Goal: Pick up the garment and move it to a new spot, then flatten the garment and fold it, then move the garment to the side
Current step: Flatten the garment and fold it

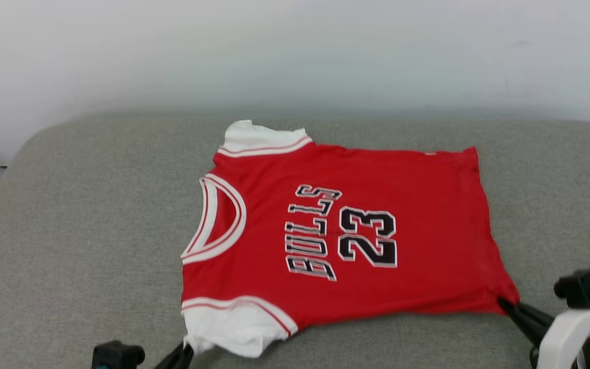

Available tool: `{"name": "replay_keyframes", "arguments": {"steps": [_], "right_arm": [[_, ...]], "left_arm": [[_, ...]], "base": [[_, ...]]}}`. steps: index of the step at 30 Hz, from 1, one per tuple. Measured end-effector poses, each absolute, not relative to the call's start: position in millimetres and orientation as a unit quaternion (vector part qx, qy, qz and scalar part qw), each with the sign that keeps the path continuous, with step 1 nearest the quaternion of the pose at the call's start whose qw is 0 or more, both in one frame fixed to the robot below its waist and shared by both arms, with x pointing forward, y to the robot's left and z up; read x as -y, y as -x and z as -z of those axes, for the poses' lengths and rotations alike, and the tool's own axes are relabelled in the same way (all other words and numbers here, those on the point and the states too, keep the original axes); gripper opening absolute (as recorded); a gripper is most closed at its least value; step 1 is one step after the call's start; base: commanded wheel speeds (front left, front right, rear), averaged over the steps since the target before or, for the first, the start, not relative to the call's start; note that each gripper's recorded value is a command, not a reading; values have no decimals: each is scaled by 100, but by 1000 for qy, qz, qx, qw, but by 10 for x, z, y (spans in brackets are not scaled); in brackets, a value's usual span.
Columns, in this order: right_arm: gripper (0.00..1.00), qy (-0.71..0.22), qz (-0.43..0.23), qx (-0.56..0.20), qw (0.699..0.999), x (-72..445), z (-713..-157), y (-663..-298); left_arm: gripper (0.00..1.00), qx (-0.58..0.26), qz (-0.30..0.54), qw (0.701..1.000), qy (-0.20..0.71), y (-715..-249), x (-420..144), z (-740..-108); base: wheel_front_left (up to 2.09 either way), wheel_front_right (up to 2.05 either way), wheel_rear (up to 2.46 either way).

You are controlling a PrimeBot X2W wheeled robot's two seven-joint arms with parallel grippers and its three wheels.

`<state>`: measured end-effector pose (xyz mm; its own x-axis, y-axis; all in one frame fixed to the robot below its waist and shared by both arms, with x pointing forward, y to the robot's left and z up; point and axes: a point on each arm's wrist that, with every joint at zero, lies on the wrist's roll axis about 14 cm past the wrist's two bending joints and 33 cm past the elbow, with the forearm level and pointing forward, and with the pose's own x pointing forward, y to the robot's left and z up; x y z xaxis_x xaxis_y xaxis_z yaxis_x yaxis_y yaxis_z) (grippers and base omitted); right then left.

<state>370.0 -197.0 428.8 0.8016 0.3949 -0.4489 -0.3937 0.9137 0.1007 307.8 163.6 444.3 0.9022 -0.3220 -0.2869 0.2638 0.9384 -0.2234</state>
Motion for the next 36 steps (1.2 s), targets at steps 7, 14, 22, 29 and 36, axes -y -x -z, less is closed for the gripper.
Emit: {"name": "replay_keyframes", "arguments": {"steps": [7,14,22,29,36], "right_arm": [[0,-21,-189,-264,946,2082,-4095,-3337],[0,-31,-183,-313,932,2149,-3876,-2955],[0,-40,-181,-305,934,2133,-3951,-2951],[0,-53,-180,-282,941,2072,-4084,-3084],[0,-61,-176,-272,944,2061,-4166,-3191]], "left_arm": [[0,-232,162,952,117,-2633,-1569,-4215],[0,-283,164,935,135,-2385,-1540,-4067],[0,-257,170,943,130,-2417,-1520,-4154],[0,-190,196,958,85,-2813,-1534,-4433],[0,-140,217,964,63,-3269,-1502,-4681]], "base": [[0,0,0],[0,0,0],[0,0,0],[0,0,0],[0,0,0]]}}
